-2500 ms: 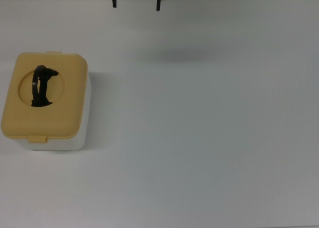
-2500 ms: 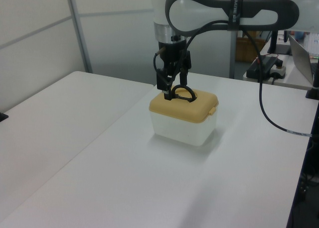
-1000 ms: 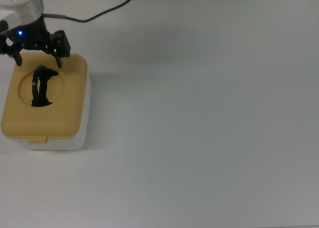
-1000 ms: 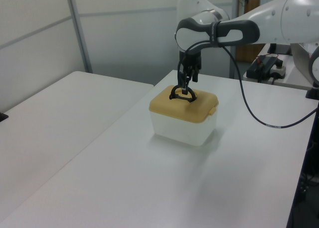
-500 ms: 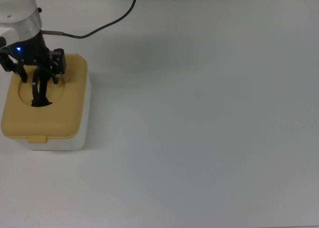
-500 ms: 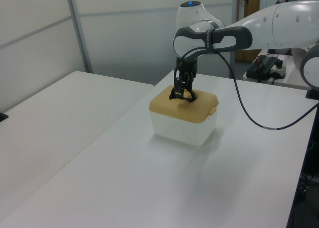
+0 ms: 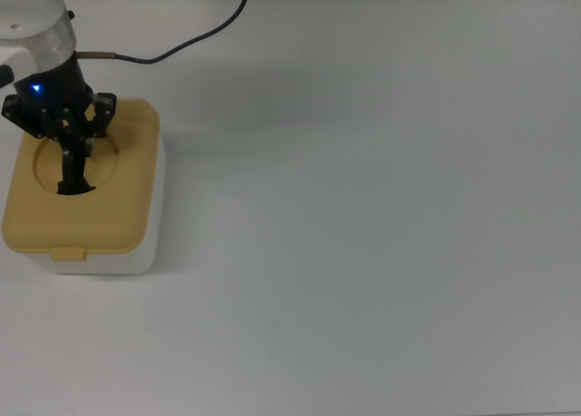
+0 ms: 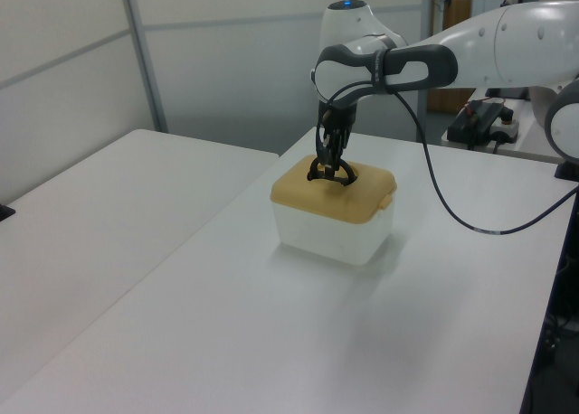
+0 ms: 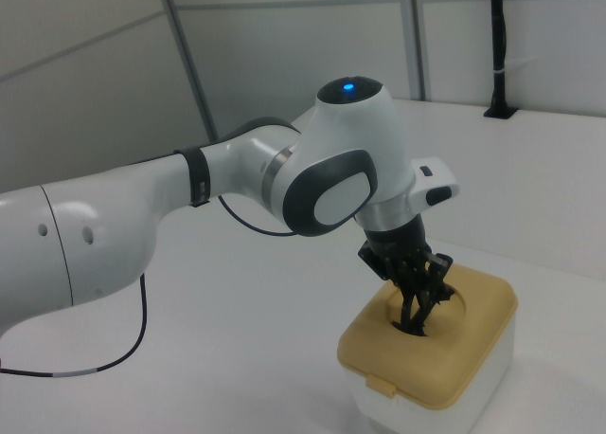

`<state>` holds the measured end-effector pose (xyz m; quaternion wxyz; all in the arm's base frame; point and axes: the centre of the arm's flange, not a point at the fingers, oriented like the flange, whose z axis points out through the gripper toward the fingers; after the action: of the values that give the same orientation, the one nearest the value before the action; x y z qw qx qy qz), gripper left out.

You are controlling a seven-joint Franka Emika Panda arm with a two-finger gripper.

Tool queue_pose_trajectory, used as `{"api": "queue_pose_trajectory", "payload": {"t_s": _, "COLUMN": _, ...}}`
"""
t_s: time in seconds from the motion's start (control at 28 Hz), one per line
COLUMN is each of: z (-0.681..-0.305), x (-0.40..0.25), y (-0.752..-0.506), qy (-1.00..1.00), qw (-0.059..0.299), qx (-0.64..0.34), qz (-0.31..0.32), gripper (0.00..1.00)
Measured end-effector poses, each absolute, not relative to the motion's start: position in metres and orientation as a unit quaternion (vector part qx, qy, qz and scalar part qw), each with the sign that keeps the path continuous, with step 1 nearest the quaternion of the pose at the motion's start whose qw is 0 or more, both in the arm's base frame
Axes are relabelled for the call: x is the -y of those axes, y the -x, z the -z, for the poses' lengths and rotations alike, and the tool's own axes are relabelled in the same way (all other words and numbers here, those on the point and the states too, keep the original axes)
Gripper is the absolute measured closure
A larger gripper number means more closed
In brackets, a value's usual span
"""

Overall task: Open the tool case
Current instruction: 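Lift the tan lid by its handle and pull it off the case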

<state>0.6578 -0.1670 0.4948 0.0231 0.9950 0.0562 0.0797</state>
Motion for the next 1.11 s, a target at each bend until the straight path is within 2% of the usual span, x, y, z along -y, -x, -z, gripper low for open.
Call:
{"api": "queue_pose_trajectory", "payload": {"t_s": 0.11, "z": -0.5, "x": 0.171, "y": -0.658, "qy": -0.995, "qw": 0.025, "qx": -0.056, "qz": -0.085, "gripper": 0.9}}
{"api": "queue_pose_trajectory", "payload": {"t_s": 0.5, "z": -0.505, "x": 0.173, "y": -0.658, "qy": -0.994, "qw": 0.027, "qx": -0.062, "qz": -0.089, "gripper": 0.91}}
{"api": "queue_pose_trajectory", "payload": {"t_s": 0.71, "z": -0.528, "x": 0.165, "y": -0.655, "qy": -0.992, "qw": 0.029, "qx": -0.069, "qz": -0.105, "gripper": 0.91}}
{"api": "queue_pose_trajectory", "payload": {"t_s": 1.11, "z": -0.552, "x": 0.047, "y": -0.655, "qy": -0.988, "qw": -0.016, "qx": -0.119, "qz": -0.093, "gripper": 0.91}}
